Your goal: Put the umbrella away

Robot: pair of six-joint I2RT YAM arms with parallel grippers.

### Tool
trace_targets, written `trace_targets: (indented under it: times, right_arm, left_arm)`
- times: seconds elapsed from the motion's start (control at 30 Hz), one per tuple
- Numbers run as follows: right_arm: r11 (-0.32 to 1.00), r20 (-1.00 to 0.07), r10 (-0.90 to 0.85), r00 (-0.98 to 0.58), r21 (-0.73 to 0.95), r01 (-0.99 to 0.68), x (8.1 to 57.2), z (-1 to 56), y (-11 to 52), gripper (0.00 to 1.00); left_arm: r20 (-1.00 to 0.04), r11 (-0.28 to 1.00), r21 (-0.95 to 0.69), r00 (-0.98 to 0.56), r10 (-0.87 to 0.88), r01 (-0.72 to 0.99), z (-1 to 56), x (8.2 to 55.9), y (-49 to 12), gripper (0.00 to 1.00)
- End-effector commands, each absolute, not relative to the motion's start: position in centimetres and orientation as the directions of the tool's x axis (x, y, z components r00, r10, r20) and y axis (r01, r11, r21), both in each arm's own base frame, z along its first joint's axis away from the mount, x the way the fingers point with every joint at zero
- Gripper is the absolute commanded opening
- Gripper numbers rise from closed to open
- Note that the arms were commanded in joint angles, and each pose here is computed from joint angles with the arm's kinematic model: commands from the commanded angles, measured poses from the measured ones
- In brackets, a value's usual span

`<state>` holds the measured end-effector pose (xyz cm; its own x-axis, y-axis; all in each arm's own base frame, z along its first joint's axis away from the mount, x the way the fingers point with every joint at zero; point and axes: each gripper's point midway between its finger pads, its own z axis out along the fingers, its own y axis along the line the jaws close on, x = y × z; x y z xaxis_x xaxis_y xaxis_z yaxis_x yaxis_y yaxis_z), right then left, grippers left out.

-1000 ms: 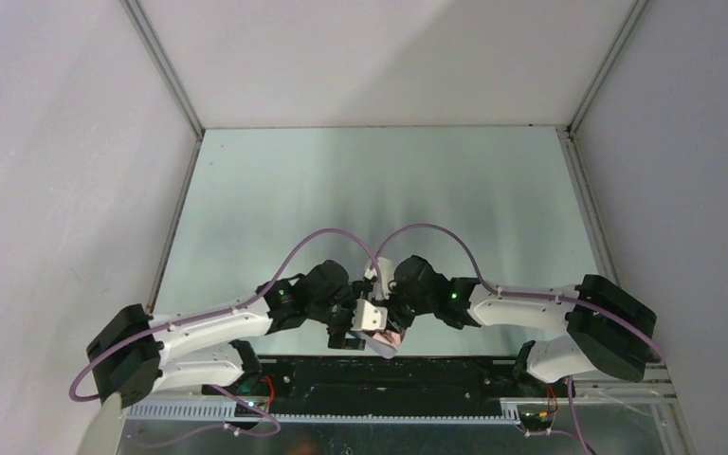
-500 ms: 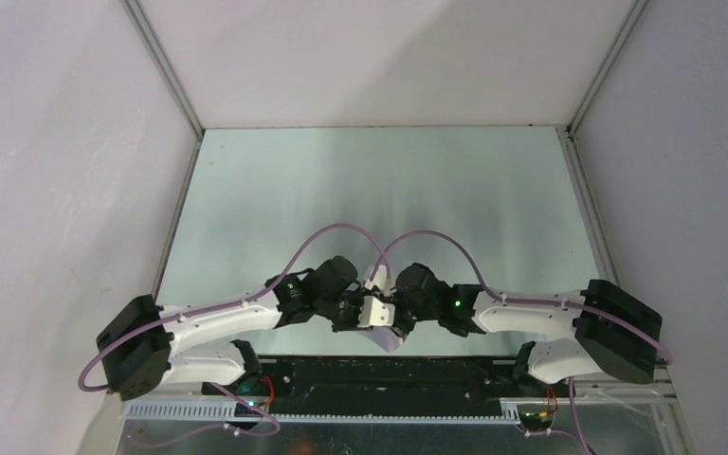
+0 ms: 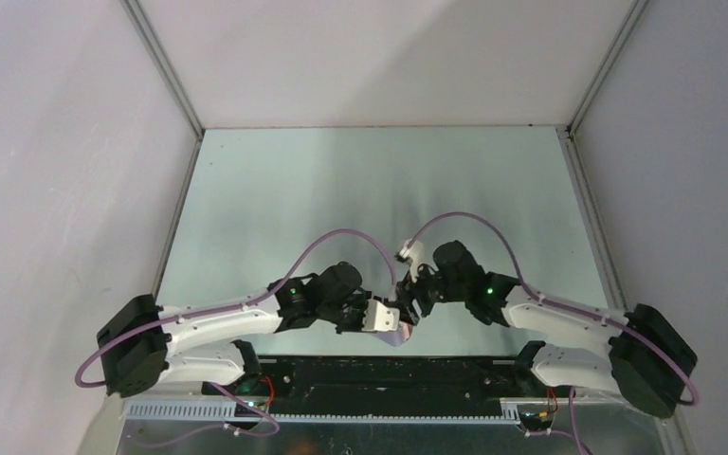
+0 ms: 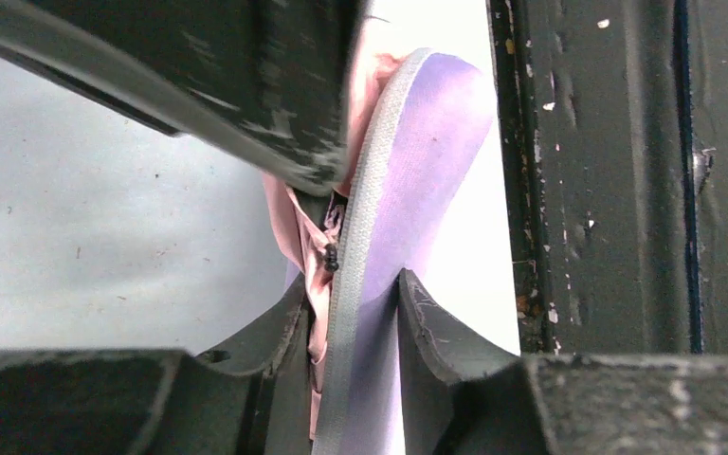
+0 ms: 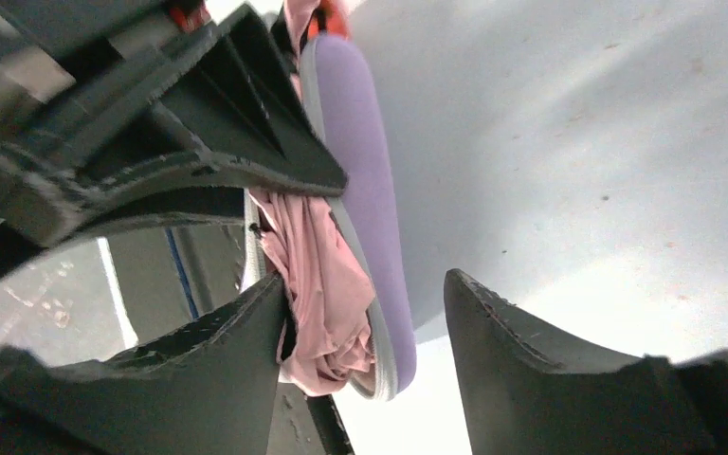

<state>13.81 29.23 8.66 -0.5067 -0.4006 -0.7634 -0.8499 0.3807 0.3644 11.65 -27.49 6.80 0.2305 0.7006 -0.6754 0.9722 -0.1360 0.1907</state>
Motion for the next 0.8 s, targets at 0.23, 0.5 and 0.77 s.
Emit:
trace_targets:
  times: [0.23,0.5,0.77]
  right_arm:
    - [0.495,-0.743,-0.101,-0.661,0.539,-0.681,16.9,13.4,25.5,0.75]
    - [0.727,-0.527,0.237,-0.816,0.653,-0.211,19.3,11.8,21.7,0.89]
    - [0.653,-0.439,0.486,-0.756,0.757,-0.019,21.3,13.8,19.5,0.99]
  left_arm:
    - [-0.629,0.065,0.235,0.101,0.771,0.970,7.7,14.8,-28.9,0.00]
    - [-0.799,0.457,0.202,-0.124,0.588,0.866,12.4,18.5,-30.4,0.00]
    - [-0.901,0.685,0.026,-0.280,0.331,0.728,17.0,20.0,-30.4,0.00]
